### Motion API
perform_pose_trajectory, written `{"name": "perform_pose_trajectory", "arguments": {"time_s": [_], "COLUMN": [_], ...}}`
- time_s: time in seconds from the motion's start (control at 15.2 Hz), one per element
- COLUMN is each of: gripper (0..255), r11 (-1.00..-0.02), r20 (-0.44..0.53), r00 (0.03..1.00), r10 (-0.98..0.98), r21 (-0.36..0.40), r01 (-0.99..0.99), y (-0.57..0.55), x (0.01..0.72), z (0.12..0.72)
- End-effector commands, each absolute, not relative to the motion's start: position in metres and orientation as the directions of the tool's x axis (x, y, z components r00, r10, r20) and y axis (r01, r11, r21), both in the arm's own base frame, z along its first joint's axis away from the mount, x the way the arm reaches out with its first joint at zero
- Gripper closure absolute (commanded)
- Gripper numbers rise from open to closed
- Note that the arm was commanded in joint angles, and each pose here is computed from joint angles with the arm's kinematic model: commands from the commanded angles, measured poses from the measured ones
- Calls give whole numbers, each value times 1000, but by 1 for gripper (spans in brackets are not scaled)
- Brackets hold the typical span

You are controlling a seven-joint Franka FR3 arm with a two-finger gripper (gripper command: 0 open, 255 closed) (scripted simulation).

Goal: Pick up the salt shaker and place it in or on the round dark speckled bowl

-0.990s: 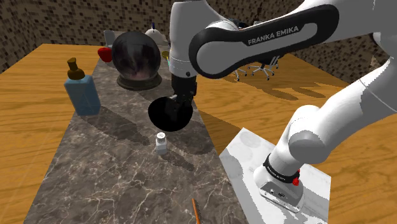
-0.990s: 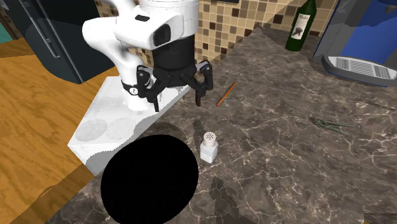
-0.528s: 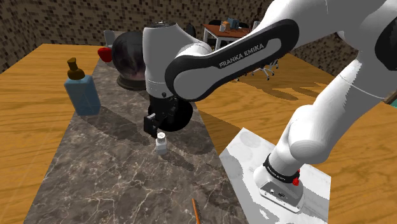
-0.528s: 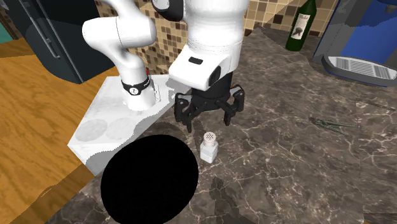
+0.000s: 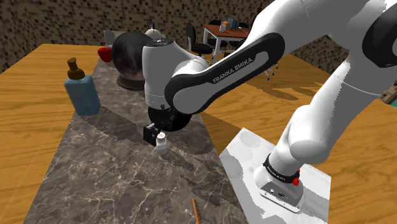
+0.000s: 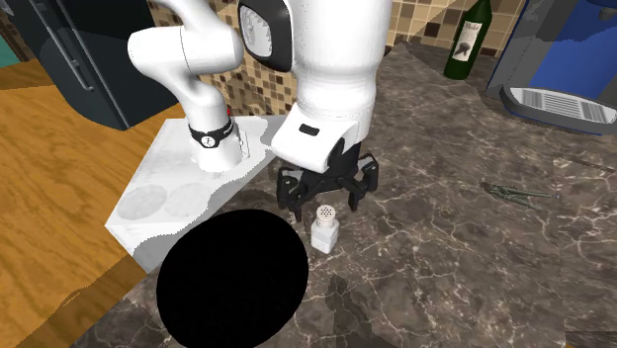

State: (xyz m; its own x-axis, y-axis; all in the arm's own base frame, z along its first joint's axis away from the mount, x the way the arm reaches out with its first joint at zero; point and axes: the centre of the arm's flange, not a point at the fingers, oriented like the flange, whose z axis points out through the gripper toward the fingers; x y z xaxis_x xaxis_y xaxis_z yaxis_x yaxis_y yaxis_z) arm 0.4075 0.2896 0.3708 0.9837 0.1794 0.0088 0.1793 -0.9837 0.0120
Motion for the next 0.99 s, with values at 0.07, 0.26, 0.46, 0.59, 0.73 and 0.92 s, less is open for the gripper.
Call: {"name": "perform_pose_trajectory", "arguments": {"time_s": [0.07,0.26,0.46,0.59,0.73,0.92], "gripper": [0,0,255,255,255,255], "r11": [-984,-984,-984,-984,-984,-984], "r20": [9,9,9,9,9,9], "r00": [984,984,984,984,984,984], "r10": [180,180,180,180,180,180], "r21": [12,12,12,12,12,12], "r01": [179,179,179,179,179,179], "y": [289,289,289,289,289,289], "x": [407,407,407,407,407,407], "z": [369,369,369,369,369,369]}}
